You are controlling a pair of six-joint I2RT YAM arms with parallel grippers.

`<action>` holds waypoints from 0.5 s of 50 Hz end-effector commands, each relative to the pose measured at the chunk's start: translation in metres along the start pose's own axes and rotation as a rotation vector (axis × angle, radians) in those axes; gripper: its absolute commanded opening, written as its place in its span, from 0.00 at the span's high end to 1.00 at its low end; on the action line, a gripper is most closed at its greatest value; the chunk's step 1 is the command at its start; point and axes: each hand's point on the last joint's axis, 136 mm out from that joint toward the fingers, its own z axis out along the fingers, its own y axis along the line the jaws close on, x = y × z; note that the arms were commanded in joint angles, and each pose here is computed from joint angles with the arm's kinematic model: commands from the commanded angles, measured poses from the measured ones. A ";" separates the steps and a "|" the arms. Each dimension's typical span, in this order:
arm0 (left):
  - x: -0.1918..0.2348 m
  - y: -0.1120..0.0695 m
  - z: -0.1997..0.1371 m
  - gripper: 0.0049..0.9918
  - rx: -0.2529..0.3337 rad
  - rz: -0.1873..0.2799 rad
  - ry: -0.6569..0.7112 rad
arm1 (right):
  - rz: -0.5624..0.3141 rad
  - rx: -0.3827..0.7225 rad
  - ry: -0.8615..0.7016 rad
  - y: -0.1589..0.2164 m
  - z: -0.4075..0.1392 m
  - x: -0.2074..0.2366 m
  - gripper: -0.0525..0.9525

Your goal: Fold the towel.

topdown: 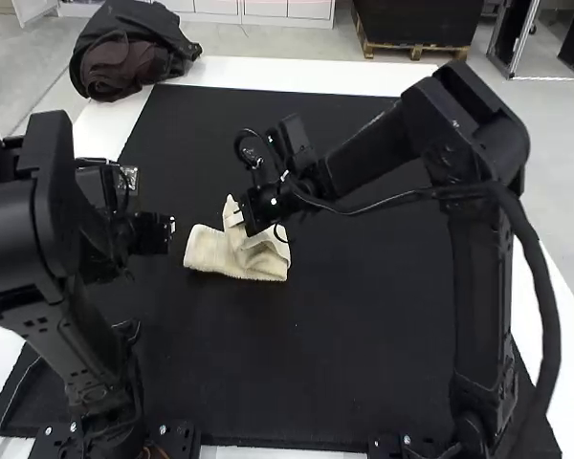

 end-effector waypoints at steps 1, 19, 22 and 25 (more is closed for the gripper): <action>-0.003 0.008 -0.004 0.02 -0.026 -0.010 -0.019 | -0.019 -0.016 -0.034 0.009 0.006 -0.018 0.97; -0.005 0.012 -0.005 0.02 -0.036 -0.014 -0.026 | -0.016 -0.042 -0.030 0.020 0.029 -0.023 0.97; -0.005 0.011 -0.005 0.02 -0.035 -0.013 -0.028 | -0.021 -0.049 -0.026 0.024 0.032 -0.022 0.97; -0.005 0.011 -0.005 0.02 -0.035 -0.013 -0.028 | -0.018 -0.054 -0.023 0.026 0.033 -0.021 0.97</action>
